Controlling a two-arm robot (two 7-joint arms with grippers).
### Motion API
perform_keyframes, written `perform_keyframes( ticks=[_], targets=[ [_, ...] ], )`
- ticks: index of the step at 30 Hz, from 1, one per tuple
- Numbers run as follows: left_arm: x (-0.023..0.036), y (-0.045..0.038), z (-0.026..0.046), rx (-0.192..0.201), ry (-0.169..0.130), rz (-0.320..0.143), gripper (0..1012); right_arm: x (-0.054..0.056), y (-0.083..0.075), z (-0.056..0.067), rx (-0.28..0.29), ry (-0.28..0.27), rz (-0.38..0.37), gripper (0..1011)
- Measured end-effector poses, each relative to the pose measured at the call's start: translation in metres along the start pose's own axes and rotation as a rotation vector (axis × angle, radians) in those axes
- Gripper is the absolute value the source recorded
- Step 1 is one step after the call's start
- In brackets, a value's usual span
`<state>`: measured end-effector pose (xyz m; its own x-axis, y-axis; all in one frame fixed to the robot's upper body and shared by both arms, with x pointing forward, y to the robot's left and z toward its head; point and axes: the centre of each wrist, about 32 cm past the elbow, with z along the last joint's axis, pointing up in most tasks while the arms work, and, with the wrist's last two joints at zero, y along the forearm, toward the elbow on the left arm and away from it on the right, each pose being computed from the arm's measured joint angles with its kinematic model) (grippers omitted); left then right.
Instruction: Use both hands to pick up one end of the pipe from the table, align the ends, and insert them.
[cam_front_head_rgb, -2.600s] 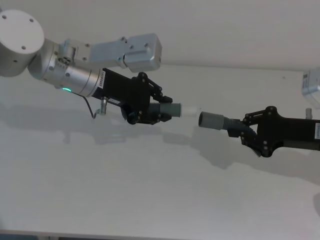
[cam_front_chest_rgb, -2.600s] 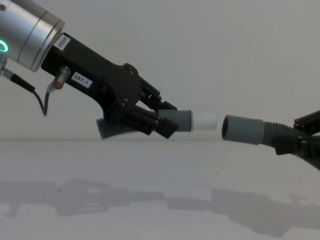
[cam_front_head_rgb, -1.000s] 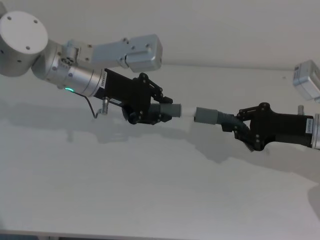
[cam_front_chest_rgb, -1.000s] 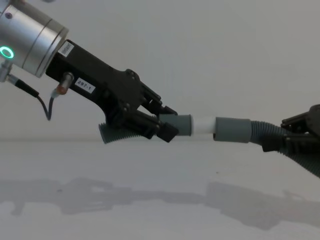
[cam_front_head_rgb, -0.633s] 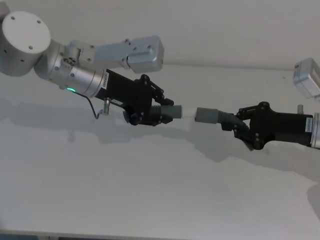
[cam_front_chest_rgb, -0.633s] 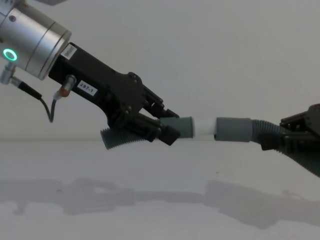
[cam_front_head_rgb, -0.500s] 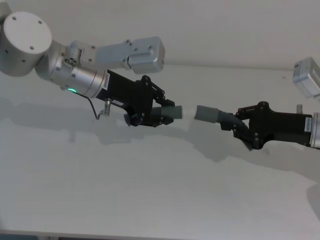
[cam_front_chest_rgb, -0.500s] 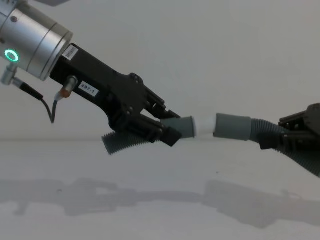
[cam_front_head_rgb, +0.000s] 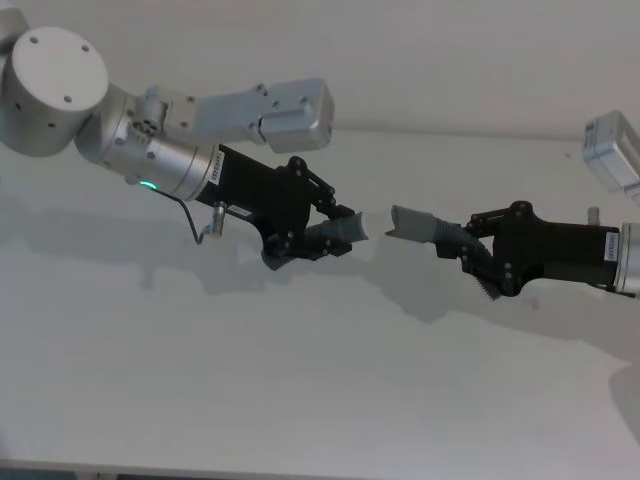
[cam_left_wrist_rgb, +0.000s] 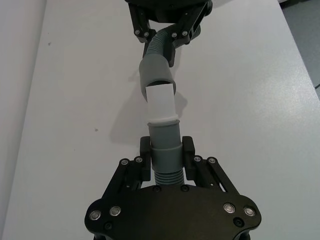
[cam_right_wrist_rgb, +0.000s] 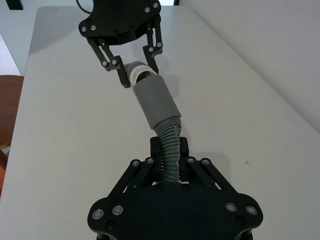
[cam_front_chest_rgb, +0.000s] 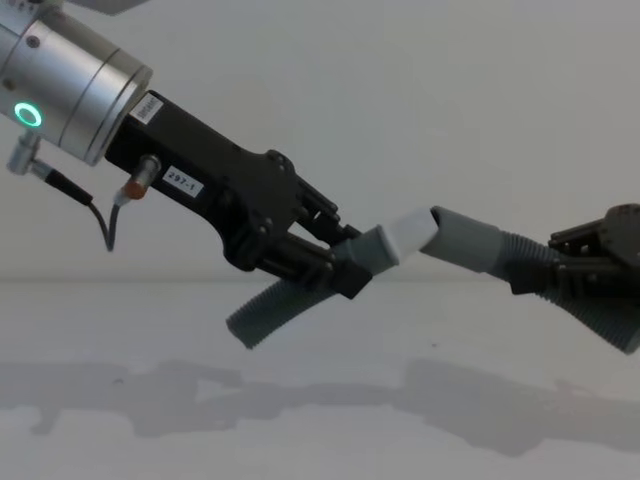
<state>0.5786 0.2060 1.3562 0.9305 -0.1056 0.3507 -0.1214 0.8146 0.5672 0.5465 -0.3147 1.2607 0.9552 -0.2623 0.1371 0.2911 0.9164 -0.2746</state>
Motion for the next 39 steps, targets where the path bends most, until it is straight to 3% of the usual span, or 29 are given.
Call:
perform_keyframes(
  ticks=[21, 39],
  targets=[
    [-0.0028, 0.0017, 0.0037, 0.033, 0.003, 0.007, 354, -0.003, -0.001, 0.002, -0.015, -0.041, 0.013, 177],
    [-0.0014, -0.0021, 0.0131, 0.150, -0.011, -0.021, 354, -0.004, -0.004, 0.005, -0.023, -0.090, 0.013, 177]
  ],
)
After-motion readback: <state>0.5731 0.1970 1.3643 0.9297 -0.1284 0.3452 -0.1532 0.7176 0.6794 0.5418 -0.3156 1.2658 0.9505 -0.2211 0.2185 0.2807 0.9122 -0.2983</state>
